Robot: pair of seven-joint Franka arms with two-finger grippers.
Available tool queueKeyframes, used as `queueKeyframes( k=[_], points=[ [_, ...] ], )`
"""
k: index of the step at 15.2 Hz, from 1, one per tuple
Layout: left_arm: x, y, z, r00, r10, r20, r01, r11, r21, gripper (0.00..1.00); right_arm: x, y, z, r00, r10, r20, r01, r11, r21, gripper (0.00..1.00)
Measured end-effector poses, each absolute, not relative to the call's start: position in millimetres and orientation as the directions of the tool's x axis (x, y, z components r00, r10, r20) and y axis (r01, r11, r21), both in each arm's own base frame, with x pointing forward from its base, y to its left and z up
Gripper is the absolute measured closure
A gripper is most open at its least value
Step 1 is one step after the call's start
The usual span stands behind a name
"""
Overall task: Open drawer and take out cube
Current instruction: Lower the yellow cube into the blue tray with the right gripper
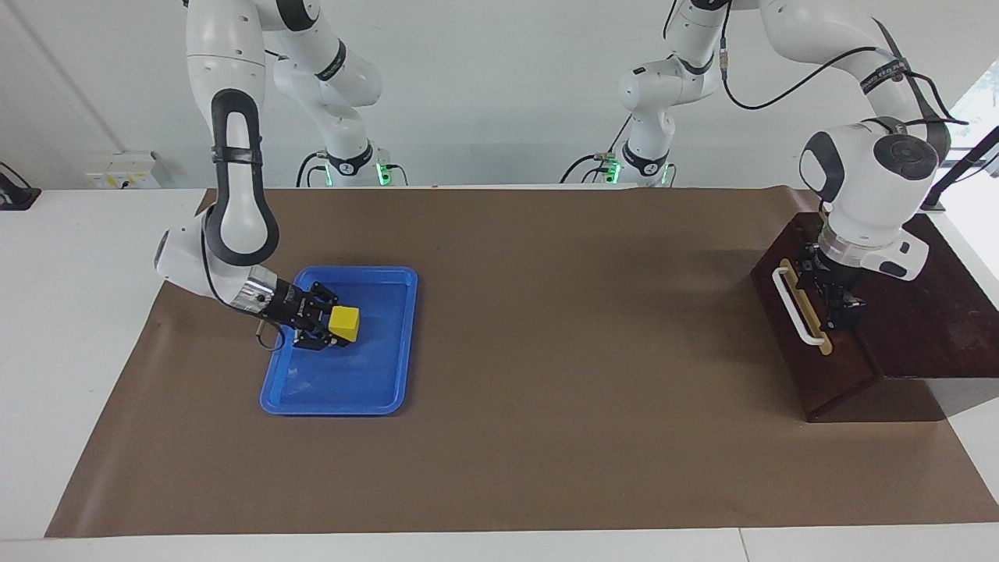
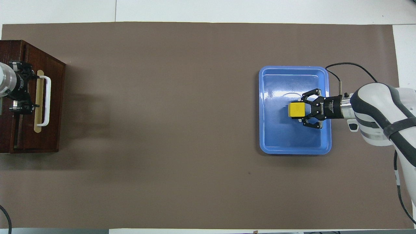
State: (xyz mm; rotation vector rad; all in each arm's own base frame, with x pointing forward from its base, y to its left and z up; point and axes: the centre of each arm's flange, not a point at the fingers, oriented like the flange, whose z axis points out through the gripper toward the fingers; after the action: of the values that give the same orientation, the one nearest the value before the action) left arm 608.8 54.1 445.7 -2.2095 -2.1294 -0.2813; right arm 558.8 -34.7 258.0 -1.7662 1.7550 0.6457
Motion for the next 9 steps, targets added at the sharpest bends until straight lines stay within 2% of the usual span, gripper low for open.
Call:
queueKeyframes(
  k=[9],
  points=[
    [607.5, 68.7, 445.8, 0.066, 0.982, 0.177, 0.994, -0.080, 0.074, 0.00, 550.0, -33.0, 247.3, 0.036, -0.738, -0.674, -0.998, 0.003, -0.058, 0.44]
  ],
)
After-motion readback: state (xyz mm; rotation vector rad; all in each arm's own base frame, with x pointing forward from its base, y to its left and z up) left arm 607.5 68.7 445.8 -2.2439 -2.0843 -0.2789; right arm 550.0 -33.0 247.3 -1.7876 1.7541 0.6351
